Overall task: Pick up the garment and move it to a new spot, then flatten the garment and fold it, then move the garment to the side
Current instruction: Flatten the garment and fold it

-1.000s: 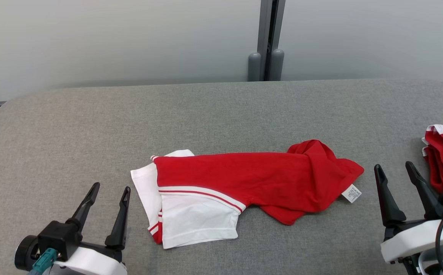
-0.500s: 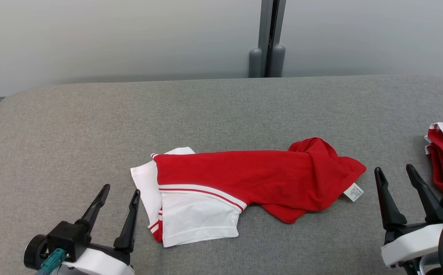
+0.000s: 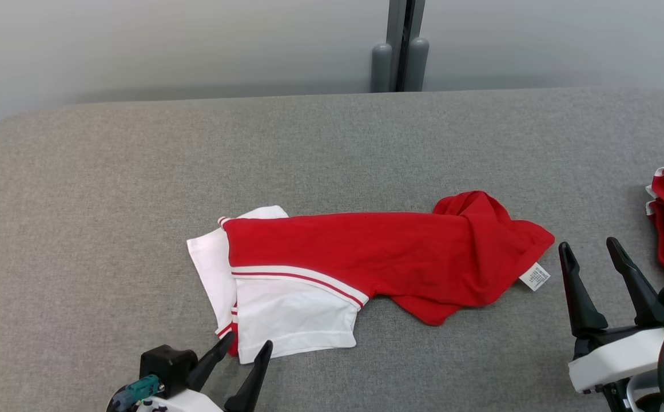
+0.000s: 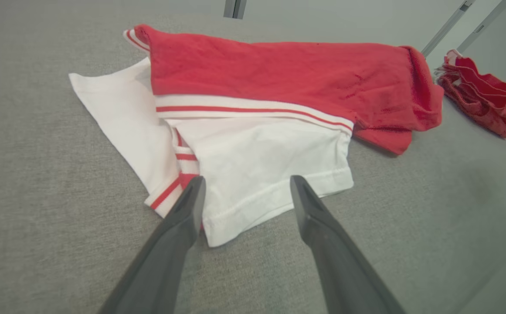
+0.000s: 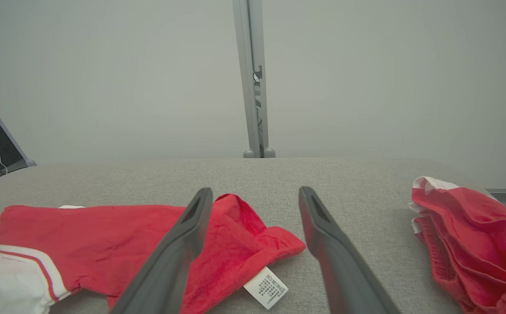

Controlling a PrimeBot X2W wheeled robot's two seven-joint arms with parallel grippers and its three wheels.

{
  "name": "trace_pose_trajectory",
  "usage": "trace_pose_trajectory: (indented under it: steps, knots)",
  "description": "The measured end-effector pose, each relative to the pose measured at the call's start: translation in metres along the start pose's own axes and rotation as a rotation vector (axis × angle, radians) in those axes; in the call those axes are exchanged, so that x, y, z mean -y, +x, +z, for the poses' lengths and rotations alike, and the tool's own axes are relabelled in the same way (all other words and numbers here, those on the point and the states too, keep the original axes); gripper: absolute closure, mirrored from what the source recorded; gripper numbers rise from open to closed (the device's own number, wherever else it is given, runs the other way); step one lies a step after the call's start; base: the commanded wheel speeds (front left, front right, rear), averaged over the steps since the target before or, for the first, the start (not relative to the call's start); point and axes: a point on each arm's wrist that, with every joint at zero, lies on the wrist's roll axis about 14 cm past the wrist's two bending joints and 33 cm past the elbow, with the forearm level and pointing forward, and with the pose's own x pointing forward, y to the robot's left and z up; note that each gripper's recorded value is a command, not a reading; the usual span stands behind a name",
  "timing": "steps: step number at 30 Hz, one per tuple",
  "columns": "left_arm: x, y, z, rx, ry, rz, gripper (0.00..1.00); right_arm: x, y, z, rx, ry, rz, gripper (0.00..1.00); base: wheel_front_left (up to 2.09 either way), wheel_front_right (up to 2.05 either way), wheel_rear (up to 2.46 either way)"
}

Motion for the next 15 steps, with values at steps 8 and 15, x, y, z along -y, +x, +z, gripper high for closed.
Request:
trace_pose_trajectory:
  steps: [8, 15]
  knots:
    - [-0.006, 0.002, -0.034, -0.129, -0.047, 0.003, 0.0, 0.003, 0.007, -0.006, -0.015, 0.002, -0.004, 0.0, 0.0, 0.0, 0.0]
    - [-0.009, 0.01, -0.037, -0.136, -0.049, 0.003, 0.0, 0.005, 0.011, -0.01, -0.021, 0.009, -0.01, 0.0, 0.0, 0.0, 0.0]
